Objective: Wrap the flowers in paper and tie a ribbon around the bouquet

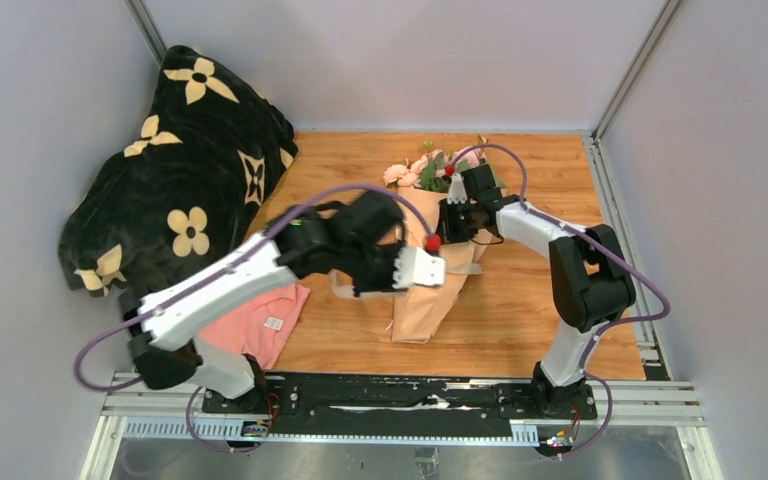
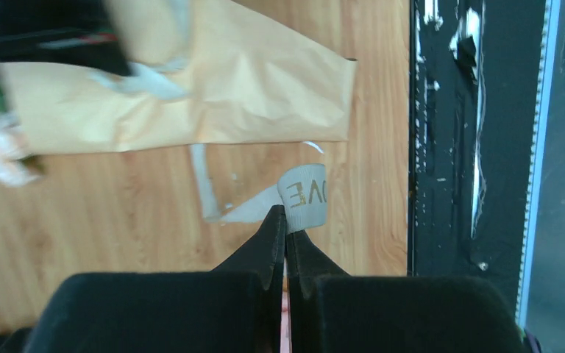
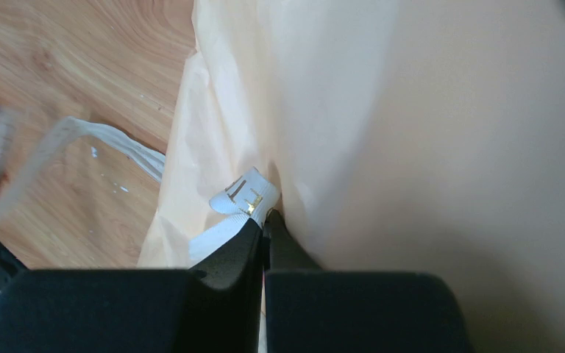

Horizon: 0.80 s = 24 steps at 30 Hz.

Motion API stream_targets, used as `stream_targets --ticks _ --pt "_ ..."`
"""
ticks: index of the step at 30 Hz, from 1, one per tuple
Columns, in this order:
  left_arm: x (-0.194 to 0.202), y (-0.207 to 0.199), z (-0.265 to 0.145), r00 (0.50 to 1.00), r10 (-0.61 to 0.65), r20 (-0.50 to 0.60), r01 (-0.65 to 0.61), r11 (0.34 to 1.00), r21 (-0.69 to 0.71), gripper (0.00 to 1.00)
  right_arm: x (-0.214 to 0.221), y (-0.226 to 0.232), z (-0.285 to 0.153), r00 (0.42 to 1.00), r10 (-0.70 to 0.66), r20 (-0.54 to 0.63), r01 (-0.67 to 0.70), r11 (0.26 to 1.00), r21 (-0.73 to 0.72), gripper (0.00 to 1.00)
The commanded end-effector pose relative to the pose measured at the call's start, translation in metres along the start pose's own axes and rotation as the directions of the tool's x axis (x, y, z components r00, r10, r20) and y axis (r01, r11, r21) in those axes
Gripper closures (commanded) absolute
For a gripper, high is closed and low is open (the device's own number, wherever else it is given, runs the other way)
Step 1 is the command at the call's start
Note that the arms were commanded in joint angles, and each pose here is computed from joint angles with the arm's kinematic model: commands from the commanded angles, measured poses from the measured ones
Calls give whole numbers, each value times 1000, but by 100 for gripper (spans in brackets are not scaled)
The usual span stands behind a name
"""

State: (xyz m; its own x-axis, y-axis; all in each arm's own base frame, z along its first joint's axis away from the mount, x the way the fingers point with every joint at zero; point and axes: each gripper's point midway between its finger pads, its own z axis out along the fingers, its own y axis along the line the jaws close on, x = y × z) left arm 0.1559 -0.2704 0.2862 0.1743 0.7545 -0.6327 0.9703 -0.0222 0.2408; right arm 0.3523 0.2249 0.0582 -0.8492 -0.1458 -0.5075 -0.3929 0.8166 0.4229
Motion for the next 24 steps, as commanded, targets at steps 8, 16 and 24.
stream_targets --ticks 8,16,24 --pt "41 58 141 959 60 -278 -125 967 -221 100 -31 16 -56 991 69 110 -58 993 -104 100" --pt "70 69 226 932 117 -344 -202 954 -222 100 -81 19 -138 945 85 317 -75 996 -43 100" --pt "77 66 251 893 242 -378 -326 929 -175 100 -117 52 -264 799 -63 598 -2 994 108 100"
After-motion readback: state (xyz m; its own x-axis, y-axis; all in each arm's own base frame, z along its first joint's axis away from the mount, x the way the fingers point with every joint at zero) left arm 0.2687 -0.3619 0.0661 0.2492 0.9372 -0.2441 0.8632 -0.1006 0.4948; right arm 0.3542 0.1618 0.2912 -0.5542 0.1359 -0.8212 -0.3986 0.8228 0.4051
